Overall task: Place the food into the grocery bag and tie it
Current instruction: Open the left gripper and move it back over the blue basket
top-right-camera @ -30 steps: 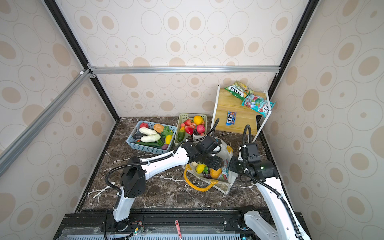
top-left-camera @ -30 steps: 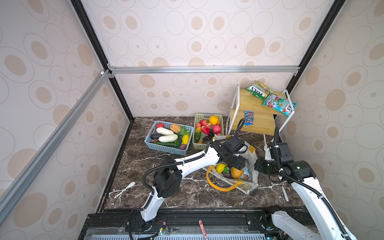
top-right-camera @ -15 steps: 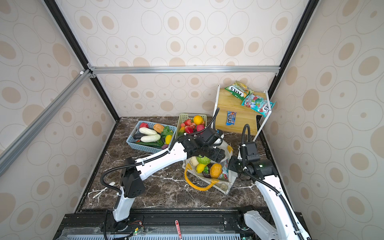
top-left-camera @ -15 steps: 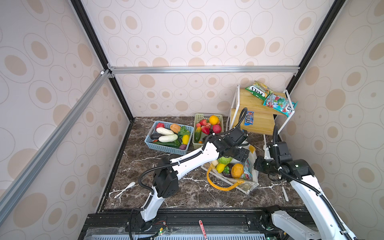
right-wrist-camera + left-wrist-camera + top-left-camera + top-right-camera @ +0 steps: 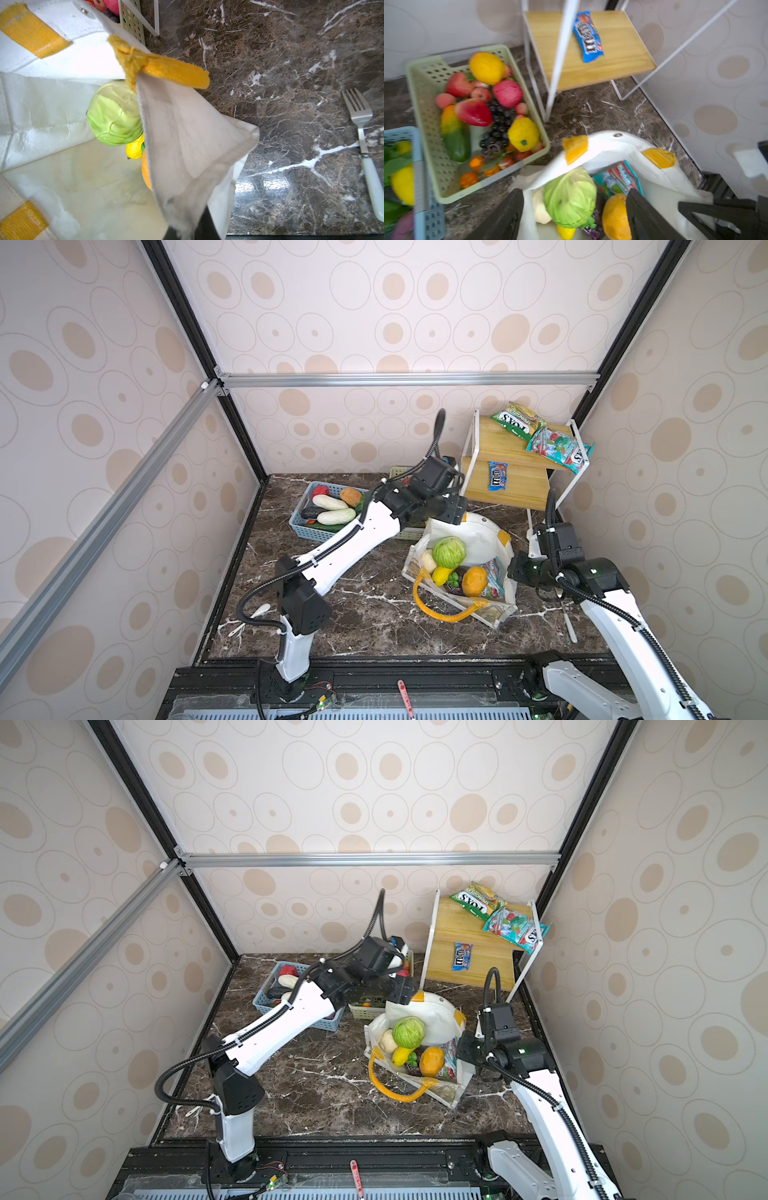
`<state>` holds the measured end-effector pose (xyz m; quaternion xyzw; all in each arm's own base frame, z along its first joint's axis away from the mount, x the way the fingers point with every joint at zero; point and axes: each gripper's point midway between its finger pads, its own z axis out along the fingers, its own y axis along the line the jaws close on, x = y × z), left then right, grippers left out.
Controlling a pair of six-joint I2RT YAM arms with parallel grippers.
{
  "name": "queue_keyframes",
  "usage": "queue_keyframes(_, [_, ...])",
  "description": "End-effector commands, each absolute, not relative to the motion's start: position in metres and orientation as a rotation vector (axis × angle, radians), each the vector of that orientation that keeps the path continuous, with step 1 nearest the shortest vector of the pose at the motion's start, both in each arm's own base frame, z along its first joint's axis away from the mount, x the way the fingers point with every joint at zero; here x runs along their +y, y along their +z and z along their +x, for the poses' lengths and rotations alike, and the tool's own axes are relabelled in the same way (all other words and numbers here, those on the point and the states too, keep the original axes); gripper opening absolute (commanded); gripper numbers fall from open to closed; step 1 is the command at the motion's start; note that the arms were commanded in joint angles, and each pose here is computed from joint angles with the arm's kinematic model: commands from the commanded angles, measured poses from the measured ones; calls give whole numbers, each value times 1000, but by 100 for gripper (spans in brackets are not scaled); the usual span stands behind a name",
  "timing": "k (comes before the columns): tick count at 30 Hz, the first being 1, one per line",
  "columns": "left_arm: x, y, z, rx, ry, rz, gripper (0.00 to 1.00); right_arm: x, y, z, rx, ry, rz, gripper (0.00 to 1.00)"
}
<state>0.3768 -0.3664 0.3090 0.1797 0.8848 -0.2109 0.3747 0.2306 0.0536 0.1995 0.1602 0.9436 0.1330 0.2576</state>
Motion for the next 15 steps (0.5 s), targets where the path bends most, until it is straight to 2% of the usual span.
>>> queue_keyframes(1, [-319,314,396,2264,-450,385,78,53,202,229,2562,356,430,9])
queue_keyframes(7, [-241,299,438,2291,-269,224,79,54,200,230,2567,362,429,9])
queue_keyframes(15, [-170,271,479,2317,-158,44,78,54,197,230,2576,358,428,9])
